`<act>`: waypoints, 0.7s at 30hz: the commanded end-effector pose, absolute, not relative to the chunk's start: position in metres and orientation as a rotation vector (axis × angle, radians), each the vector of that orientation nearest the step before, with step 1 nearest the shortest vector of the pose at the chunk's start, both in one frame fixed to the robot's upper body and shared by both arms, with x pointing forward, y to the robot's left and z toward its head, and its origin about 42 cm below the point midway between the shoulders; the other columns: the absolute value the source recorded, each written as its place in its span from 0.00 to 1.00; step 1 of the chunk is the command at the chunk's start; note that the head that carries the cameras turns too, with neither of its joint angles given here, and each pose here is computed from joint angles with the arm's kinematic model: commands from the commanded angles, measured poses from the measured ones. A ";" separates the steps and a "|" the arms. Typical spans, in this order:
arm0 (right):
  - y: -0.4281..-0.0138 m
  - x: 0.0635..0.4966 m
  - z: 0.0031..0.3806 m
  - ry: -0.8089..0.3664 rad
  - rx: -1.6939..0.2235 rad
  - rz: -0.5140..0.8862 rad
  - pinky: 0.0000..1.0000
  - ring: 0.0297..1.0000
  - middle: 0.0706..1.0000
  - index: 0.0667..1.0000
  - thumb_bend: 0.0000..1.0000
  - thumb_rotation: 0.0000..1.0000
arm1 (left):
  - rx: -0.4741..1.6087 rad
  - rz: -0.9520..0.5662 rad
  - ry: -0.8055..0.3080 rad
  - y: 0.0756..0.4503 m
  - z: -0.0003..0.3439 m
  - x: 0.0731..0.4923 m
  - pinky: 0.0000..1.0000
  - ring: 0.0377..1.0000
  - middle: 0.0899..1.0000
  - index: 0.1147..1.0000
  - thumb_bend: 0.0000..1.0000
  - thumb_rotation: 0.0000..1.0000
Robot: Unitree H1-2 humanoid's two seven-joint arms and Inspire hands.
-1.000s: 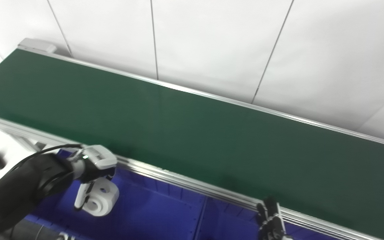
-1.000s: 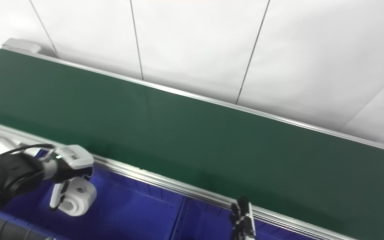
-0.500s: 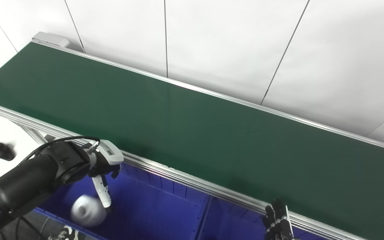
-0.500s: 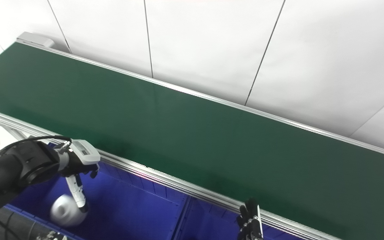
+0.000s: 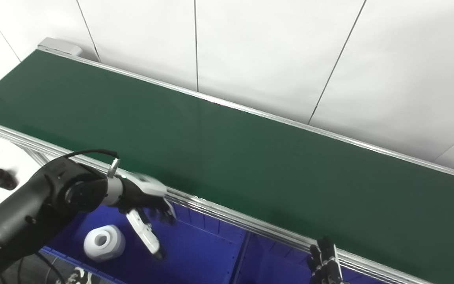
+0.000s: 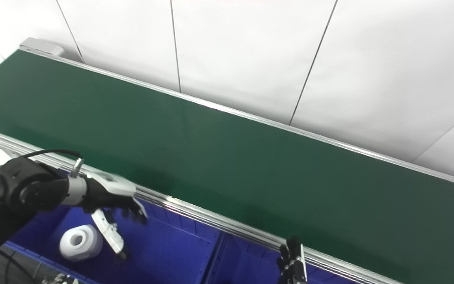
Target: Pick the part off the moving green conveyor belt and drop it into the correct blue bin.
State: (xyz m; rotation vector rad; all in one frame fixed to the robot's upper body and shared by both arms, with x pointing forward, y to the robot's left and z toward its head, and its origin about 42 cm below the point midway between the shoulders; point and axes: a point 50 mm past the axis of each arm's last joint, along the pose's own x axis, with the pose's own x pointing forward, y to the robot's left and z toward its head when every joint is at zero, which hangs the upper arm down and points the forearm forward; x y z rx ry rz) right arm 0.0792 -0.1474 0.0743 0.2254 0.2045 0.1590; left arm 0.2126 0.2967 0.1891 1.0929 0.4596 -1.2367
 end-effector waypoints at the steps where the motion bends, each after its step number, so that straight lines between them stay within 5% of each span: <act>1: -0.139 0.081 0.093 0.120 0.264 0.163 1.00 0.99 1.00 1.00 0.78 1.00 | 0.228 -1.302 0.170 0.280 0.229 0.200 0.69 0.73 0.76 0.78 0.98 0.90; 5: -0.136 0.083 0.094 0.120 0.245 0.167 1.00 0.99 1.00 1.00 0.77 1.00 | -0.177 -1.060 0.044 0.252 0.221 0.170 0.66 0.70 0.73 0.74 1.00 0.89; 8: -0.132 0.085 0.095 0.119 0.216 0.162 0.97 0.97 1.00 1.00 0.80 1.00 | -0.215 -0.776 -0.017 0.234 0.210 0.151 0.74 0.76 0.81 0.83 1.00 0.85; 14: -0.115 0.089 0.098 0.132 0.195 0.171 0.93 0.94 1.00 1.00 0.81 0.98 | 0.151 -0.287 -0.155 0.203 0.173 0.121 0.88 0.91 0.94 0.98 0.98 0.88; 21: -0.095 0.098 0.103 0.152 0.185 0.150 0.95 0.95 1.00 1.00 0.79 0.95 | 0.368 -0.250 -0.131 0.196 0.122 0.108 1.00 1.00 1.00 1.00 0.79 0.97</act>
